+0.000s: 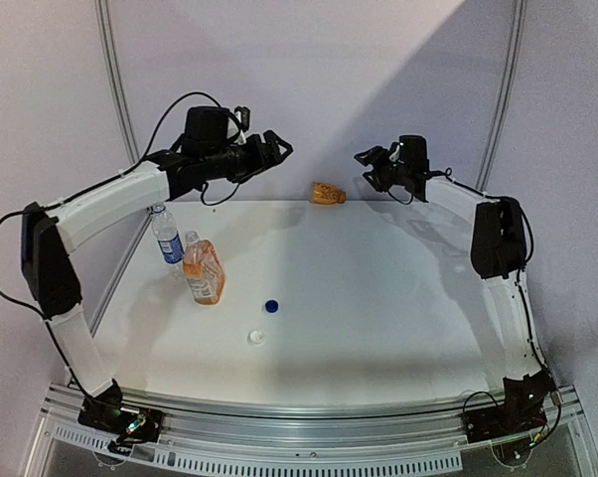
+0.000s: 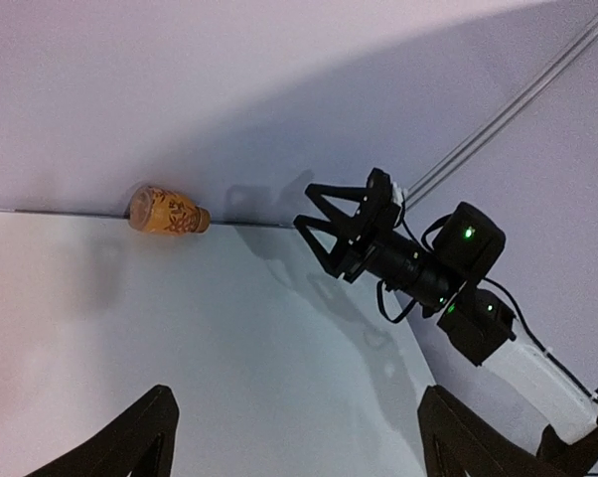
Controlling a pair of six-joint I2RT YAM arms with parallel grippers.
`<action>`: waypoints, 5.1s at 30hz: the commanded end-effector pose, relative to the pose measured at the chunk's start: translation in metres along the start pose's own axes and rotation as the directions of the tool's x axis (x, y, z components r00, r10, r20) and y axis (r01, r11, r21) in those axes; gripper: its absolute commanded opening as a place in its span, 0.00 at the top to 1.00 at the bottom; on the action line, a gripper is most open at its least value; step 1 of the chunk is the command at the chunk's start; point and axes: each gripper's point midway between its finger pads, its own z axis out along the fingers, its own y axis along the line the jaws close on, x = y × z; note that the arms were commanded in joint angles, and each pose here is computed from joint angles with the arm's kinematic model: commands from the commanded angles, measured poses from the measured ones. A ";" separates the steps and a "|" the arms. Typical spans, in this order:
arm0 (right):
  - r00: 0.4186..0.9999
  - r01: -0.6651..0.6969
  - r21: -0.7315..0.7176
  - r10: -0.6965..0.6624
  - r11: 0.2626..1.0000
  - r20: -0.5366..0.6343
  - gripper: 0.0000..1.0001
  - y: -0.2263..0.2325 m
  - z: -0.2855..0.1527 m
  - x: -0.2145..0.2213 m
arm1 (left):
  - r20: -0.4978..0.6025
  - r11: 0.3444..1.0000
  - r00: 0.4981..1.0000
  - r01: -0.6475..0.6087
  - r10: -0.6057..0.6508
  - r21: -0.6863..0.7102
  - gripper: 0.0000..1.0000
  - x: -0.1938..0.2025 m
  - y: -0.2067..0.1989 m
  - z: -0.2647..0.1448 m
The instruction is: Unscrew the bottle caps
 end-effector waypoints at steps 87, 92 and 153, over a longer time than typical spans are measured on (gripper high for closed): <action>0.926 0.373 0.080 -0.376 0.924 0.023 0.59 0.050 -0.150 0.105 | 0.168 0.919 0.906 0.371 -0.390 0.131 0.22 -0.066 -0.017 0.096; 0.925 0.367 0.241 -0.380 0.899 0.006 0.59 0.033 -0.211 0.105 | 0.198 0.858 0.840 0.464 -0.506 0.223 0.23 -0.055 -0.029 0.132; 0.889 0.383 0.639 -0.455 0.667 -0.058 0.23 -0.014 -0.350 0.093 | 0.285 0.885 0.838 0.454 -0.465 0.107 0.25 0.009 0.130 0.235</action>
